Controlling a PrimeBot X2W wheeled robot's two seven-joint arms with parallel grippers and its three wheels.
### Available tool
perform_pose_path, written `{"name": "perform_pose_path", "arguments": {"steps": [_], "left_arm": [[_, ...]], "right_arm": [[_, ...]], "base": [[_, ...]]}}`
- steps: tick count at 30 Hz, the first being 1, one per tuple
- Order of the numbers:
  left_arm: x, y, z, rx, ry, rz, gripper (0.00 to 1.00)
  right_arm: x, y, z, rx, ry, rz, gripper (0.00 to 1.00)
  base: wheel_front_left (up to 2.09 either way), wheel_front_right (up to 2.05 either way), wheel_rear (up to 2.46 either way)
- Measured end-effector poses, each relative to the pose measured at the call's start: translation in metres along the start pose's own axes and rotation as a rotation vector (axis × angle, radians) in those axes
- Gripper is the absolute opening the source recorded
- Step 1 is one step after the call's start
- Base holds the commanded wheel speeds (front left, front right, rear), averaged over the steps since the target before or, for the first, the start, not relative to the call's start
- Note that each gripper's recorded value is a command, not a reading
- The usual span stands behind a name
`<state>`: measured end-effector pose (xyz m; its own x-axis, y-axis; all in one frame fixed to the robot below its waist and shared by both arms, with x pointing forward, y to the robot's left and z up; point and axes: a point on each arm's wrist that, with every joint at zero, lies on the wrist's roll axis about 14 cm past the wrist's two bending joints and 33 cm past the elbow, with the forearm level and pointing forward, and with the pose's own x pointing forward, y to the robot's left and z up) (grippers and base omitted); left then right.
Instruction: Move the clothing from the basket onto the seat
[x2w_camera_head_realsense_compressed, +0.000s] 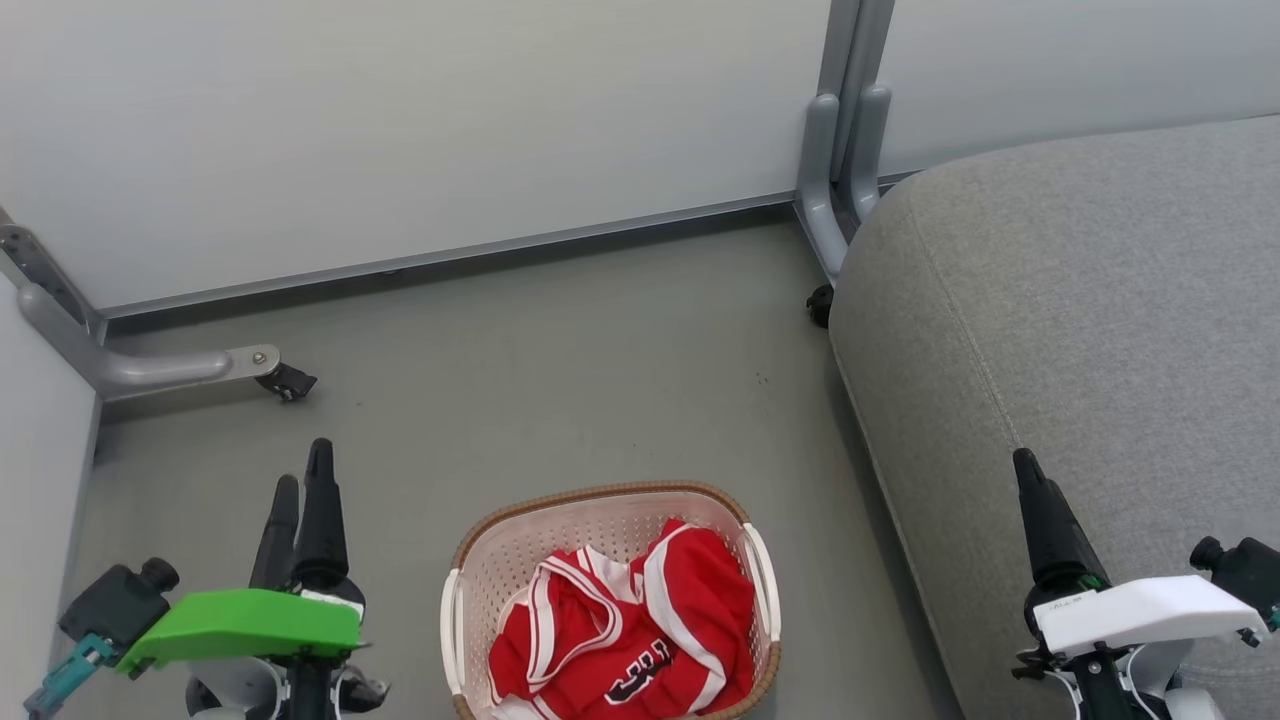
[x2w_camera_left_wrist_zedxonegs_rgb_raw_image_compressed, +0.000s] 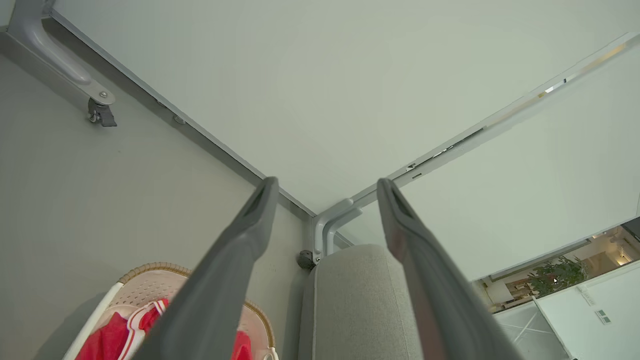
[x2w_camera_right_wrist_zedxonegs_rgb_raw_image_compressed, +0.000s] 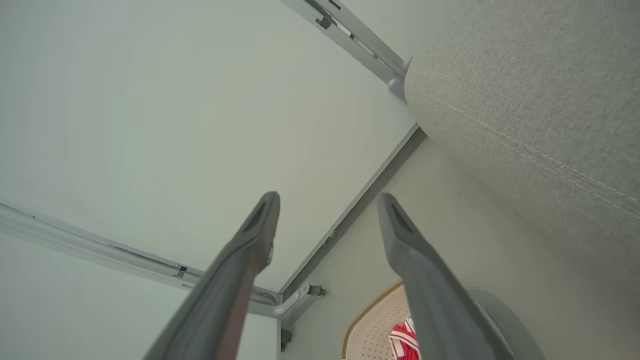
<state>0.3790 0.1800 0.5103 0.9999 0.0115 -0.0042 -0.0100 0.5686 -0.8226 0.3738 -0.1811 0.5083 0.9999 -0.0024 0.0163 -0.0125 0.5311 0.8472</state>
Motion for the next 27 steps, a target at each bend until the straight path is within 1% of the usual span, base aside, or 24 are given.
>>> {"name": "perform_pose_path", "arguments": {"steps": [3, 13, 27], "left_arm": [[0.0, -0.004, -0.002, 0.074, 0.001, -0.012, 1.0], [-0.002, -0.017, -0.008, 0.265, 0.004, -0.056, 1.0], [-0.007, -0.025, -0.013, 0.44, -0.01, -0.092, 1.0]], "right_arm": [[0.0, 0.005, 0.0, -0.053, -0.002, 0.017, 1.0], [-0.003, 0.01, -0.007, -0.2, 0.009, 0.043, 1.0], [-0.006, 0.014, -0.012, -0.365, 0.009, 0.071, 1.0]], "base": [[0.0, 0.0, 0.0], [0.0, 0.0, 0.0], [0.0, 0.0, 0.0]]}}
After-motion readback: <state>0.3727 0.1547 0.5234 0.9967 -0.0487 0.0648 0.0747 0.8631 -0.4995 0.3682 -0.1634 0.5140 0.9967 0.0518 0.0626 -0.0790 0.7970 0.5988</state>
